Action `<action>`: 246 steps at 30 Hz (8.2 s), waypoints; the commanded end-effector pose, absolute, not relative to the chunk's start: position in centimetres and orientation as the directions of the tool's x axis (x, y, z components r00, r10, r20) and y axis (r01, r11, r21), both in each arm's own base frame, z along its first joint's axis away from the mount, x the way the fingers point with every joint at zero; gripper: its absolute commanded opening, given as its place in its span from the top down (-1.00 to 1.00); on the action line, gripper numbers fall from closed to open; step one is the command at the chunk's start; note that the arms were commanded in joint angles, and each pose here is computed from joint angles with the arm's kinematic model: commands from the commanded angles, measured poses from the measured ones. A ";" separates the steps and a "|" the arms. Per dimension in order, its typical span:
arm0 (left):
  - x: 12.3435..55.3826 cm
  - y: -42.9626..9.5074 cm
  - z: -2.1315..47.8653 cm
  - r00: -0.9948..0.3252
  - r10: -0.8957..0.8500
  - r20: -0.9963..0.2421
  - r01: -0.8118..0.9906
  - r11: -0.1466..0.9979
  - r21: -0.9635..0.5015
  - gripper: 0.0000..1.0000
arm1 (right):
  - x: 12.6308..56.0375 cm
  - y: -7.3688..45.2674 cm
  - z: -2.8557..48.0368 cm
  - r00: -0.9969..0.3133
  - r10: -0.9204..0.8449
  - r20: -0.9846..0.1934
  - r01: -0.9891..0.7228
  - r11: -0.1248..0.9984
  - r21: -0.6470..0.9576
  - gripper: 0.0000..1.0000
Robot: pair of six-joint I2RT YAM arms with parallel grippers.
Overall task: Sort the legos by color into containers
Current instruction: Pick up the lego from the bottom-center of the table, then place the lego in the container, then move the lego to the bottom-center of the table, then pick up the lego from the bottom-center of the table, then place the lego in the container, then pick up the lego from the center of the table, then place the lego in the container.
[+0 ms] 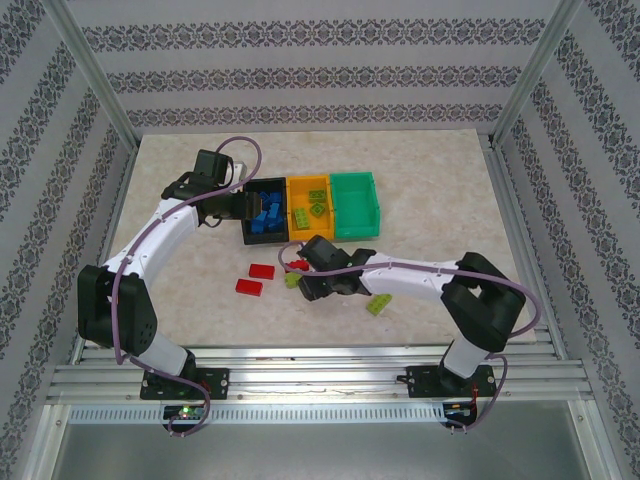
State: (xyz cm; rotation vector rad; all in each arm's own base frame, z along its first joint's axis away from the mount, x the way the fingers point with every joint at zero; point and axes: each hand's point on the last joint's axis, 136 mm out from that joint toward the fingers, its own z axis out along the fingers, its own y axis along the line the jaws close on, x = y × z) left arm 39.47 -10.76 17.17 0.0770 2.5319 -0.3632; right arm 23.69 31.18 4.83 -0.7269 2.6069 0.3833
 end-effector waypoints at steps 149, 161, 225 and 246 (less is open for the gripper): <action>39.5 -11.5 18.3 -0.824 -0.029 -0.566 0.150 0.952 -0.267 -0.17 | 22.0 36.7 1.5 -0.835 -0.433 -0.338 -0.531 0.796 0.290 -0.17; 39.5 -11.6 18.1 -0.829 -0.029 -0.559 0.152 0.949 -0.275 -0.17 | 25.1 35.8 6.8 -0.798 -0.376 -0.471 -0.540 0.793 0.281 0.29; 39.5 -11.6 18.6 -0.823 -0.023 -0.567 0.160 0.949 -0.270 -0.17 | 34.9 30.4 11.5 -0.785 -0.196 -0.588 -0.408 0.878 0.251 0.38; 39.3 -12.0 19.5 -0.813 -0.032 -0.582 0.173 0.940 -0.295 -0.17 | 37.5 29.0 13.2 -0.755 -0.174 -0.632 -0.391 0.893 0.222 -0.14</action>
